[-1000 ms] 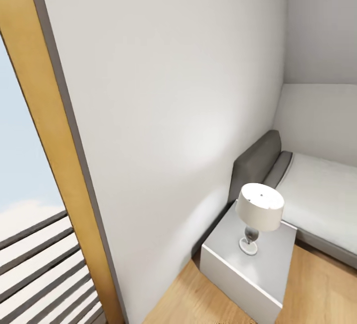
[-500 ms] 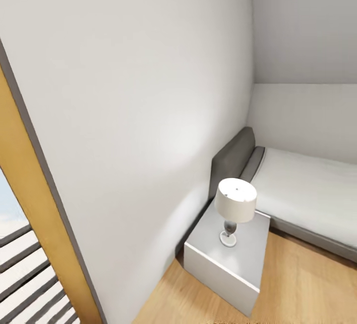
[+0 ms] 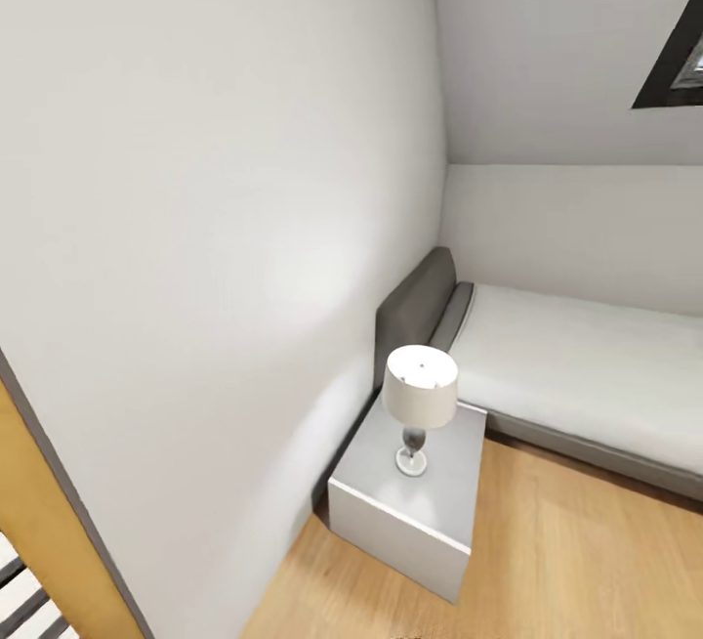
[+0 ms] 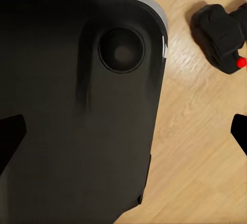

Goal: Attach the digital camera to the camera tripod in the bedroom.

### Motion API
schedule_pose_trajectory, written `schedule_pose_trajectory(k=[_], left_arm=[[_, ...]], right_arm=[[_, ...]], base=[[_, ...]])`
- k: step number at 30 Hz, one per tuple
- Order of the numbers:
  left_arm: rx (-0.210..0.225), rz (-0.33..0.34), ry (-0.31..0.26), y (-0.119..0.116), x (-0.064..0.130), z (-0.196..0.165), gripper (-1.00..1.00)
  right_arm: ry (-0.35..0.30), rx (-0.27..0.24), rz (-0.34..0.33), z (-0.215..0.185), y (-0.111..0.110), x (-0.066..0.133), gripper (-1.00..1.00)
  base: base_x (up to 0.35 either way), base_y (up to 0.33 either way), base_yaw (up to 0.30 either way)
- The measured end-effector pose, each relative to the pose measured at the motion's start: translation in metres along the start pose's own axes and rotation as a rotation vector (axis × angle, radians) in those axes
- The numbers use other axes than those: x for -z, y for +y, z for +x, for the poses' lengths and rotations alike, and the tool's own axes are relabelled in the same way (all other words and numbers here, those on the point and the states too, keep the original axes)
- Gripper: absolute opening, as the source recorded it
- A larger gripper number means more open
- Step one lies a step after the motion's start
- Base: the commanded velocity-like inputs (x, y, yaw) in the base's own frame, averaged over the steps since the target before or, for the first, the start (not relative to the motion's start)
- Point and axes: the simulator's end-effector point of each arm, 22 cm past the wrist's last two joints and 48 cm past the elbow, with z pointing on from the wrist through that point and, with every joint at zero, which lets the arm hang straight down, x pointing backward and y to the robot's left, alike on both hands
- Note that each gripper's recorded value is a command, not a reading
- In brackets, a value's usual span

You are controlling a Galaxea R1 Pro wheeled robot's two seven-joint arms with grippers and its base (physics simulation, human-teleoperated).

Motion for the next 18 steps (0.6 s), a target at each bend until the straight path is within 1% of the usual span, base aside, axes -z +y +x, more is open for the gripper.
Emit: schedule_pose_trajectory(k=[18], left_arm=[[-0.001, 0.002, 0.000, -0.0010, 0.0000, 0.0003, 1.00]], right_arm=[[0.000, 0.000, 0.000, 0.0002, -0.0003, 0.0000, 1.00]], base=[[0.000, 0.000, -0.288]])
